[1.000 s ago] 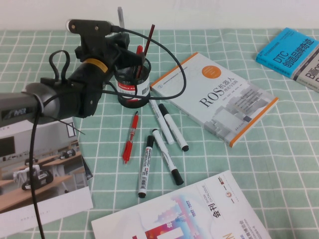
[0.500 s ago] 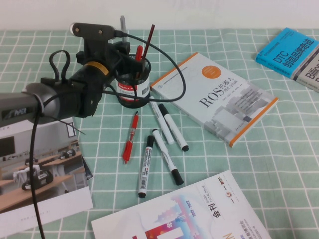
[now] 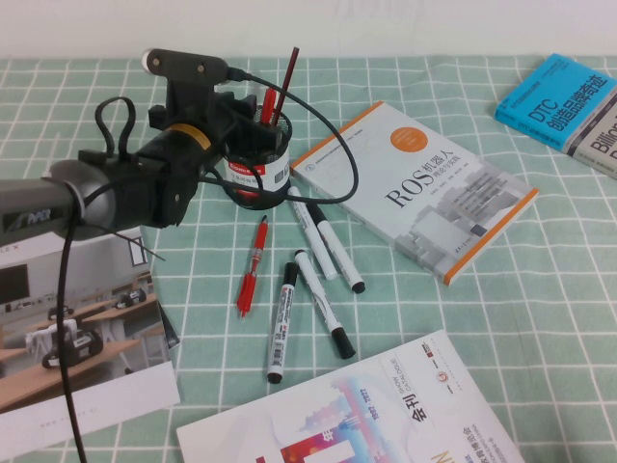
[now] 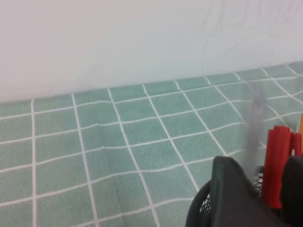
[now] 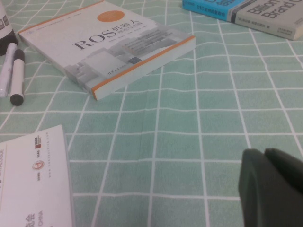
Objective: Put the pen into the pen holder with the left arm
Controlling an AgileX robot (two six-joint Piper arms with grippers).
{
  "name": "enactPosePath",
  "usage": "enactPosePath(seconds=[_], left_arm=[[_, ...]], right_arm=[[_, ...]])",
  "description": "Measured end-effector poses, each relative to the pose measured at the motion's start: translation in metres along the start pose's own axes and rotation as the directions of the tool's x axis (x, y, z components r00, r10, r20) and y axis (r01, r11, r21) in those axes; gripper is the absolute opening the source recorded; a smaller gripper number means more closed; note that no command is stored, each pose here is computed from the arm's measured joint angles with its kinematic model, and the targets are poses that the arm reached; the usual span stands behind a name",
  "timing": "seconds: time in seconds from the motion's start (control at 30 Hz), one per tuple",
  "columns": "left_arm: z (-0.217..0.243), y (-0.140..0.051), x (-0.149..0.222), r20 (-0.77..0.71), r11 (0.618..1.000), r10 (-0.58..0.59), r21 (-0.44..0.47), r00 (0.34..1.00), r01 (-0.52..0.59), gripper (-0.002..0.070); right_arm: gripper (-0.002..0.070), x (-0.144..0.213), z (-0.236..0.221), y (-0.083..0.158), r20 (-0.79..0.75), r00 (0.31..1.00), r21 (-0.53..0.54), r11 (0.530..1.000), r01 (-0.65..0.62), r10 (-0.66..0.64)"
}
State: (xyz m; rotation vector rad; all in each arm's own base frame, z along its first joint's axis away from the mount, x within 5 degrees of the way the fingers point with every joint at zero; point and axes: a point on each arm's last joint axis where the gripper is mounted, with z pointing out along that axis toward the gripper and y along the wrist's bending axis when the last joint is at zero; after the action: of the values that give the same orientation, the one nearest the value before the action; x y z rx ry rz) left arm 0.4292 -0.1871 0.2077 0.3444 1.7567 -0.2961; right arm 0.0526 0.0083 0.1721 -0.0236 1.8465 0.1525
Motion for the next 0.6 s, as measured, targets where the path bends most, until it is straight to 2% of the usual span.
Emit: enactPosePath(seconds=[0.17, 0.37, 0.53, 0.6], left_arm=[[-0.005, 0.000, -0.009, 0.004, 1.000, 0.006, 0.001, 1.000, -0.006, 0.0251], [-0.029, -0.001, -0.051, 0.042, 0.999, 0.040, 0.002, 0.998, -0.040, 0.0245], [-0.070, -0.001, -0.099, 0.028, 0.999, 0.045, 0.008, 0.999, -0.046, 0.0065], [-0.087, -0.002, -0.114, 0.015, 0.999, 0.048, 0.011, 0.999, -0.048, 0.0027]], right_arm=[[-0.0022, 0.000, 0.000, 0.000, 0.000, 1.000, 0.000, 1.000, 0.000, 0.000], [-0.0022, 0.000, 0.000, 0.000, 0.000, 1.000, 0.000, 1.000, 0.000, 0.000], [-0.0022, 0.000, 0.000, 0.000, 0.000, 1.000, 0.000, 1.000, 0.000, 0.000], [-0.0022, 0.000, 0.000, 0.000, 0.000, 1.000, 0.000, 1.000, 0.000, 0.000]])
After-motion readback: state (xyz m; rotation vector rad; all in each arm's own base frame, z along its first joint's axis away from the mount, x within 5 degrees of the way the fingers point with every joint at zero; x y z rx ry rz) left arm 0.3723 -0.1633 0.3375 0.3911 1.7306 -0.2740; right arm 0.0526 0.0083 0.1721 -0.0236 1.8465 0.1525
